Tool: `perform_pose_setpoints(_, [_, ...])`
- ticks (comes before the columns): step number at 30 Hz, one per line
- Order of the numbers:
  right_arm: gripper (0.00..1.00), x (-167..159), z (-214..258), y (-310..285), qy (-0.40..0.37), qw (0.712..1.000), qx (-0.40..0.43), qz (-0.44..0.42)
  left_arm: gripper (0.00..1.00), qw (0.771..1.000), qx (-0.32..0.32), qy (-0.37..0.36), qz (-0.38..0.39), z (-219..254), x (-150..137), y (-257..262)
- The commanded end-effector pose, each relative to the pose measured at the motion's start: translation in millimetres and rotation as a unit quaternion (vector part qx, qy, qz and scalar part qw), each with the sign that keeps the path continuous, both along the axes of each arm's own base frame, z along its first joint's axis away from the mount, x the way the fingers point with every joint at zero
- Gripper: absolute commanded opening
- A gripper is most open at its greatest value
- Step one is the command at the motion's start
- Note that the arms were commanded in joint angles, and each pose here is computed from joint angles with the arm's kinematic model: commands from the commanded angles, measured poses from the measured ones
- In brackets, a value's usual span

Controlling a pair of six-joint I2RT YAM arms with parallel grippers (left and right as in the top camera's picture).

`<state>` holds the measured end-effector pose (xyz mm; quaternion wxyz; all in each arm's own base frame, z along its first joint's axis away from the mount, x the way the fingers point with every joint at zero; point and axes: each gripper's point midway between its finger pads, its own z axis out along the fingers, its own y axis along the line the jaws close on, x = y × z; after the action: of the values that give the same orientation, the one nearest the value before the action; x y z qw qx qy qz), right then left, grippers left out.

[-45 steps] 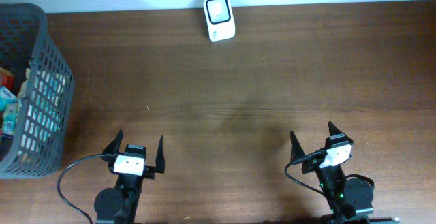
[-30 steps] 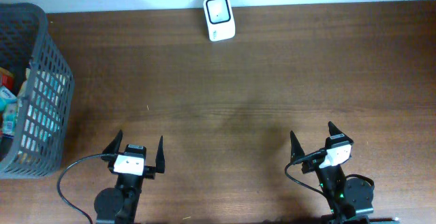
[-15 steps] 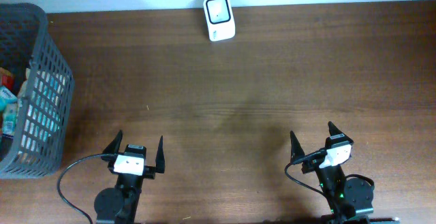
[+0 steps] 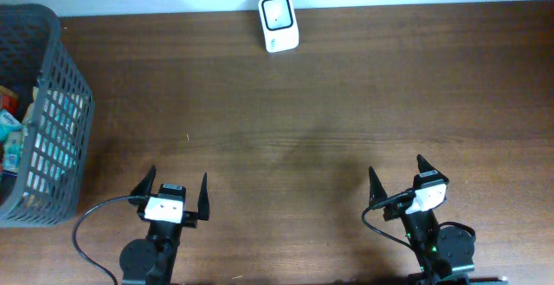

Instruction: Scan the item barcode

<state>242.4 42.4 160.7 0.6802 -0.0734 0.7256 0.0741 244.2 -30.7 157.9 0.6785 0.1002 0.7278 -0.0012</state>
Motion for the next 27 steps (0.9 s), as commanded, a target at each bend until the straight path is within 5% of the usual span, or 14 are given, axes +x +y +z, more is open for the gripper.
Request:
perform_pose_setpoints(1, [0.99,0,-2,-1,0.002,1.000,0.002,-0.001,0.99,1.000,0.008,-0.002,0.001,-1,0,0])
perform_pose_setpoints(14, [0.99,0,-2,-1,0.002,1.000,0.002,-0.001,0.99,1.000,0.008,-0.004,0.001,0,0,0])
perform_pose_setpoints(27, [0.99,0,-2,-1,0.002,1.000,0.002,-0.001,0.99,1.000,0.006,-0.001,0.001,64,-3,0])
